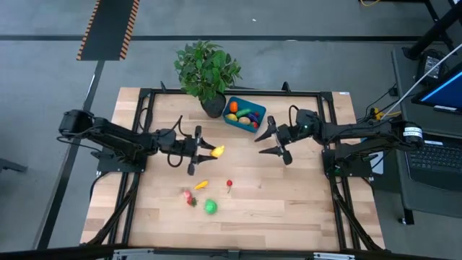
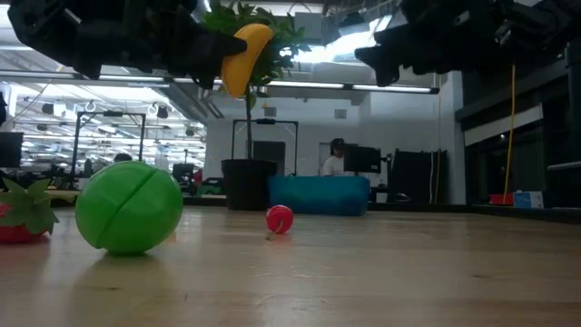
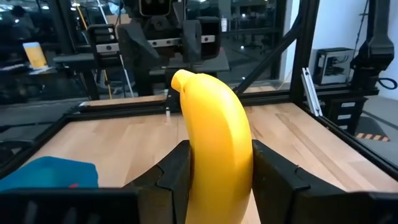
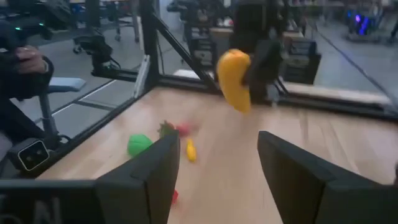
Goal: Pick and placing Produce into tupperware
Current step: Put the yellow banana into the blue container
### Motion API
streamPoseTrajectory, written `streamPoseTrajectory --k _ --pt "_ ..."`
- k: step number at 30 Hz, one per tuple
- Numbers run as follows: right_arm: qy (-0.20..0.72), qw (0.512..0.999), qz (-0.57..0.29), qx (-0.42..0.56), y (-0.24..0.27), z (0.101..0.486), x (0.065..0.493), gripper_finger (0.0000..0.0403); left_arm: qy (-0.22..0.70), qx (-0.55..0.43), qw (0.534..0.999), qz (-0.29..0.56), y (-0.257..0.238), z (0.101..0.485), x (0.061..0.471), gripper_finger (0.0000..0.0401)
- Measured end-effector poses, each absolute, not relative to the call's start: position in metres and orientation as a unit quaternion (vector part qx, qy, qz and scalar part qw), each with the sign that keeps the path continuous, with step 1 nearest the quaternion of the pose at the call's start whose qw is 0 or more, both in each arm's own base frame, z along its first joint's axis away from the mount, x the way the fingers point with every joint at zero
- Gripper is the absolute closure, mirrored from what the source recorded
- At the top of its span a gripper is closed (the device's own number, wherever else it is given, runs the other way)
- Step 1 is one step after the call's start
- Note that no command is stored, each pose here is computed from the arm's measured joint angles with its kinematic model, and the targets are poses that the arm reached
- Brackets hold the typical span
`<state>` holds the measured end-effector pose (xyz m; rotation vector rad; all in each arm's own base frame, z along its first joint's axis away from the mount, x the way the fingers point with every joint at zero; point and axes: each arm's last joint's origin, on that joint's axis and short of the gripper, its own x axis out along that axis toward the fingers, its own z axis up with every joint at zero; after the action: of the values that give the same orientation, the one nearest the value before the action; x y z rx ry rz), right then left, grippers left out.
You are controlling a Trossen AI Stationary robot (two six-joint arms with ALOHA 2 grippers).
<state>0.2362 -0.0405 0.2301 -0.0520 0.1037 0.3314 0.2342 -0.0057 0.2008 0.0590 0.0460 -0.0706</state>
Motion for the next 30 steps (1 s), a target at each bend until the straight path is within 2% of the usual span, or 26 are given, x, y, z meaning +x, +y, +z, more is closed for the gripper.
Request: streamPoseTrajectory --k 5,8,14,30 --pt "0.036 0.982 0.182 -0.033 -0.031 0.231 0.241 0.0185 0.018 0.031 0.999 -0.035 -0.006 0.198 0.237 0.0276" --pt "0.022 0.987 0.159 -0.021 -0.026 0.230 0.247 0.0185 0.012 0.031 0.999 -0.034 -0.005 0.198 0.239 0.0276" --pt "0.043 0.987 0.152 -0.014 -0.024 0.219 0.267 0.0185 0.014 0.031 0.997 -0.072 -0.003 0.201 0.260 0.0276" --pt "0.048 0.982 0.166 -0.072 -0.022 0.215 0.305 0.0185 0.020 0.032 0.995 -0.089 0.009 0.201 0.284 0.0276"
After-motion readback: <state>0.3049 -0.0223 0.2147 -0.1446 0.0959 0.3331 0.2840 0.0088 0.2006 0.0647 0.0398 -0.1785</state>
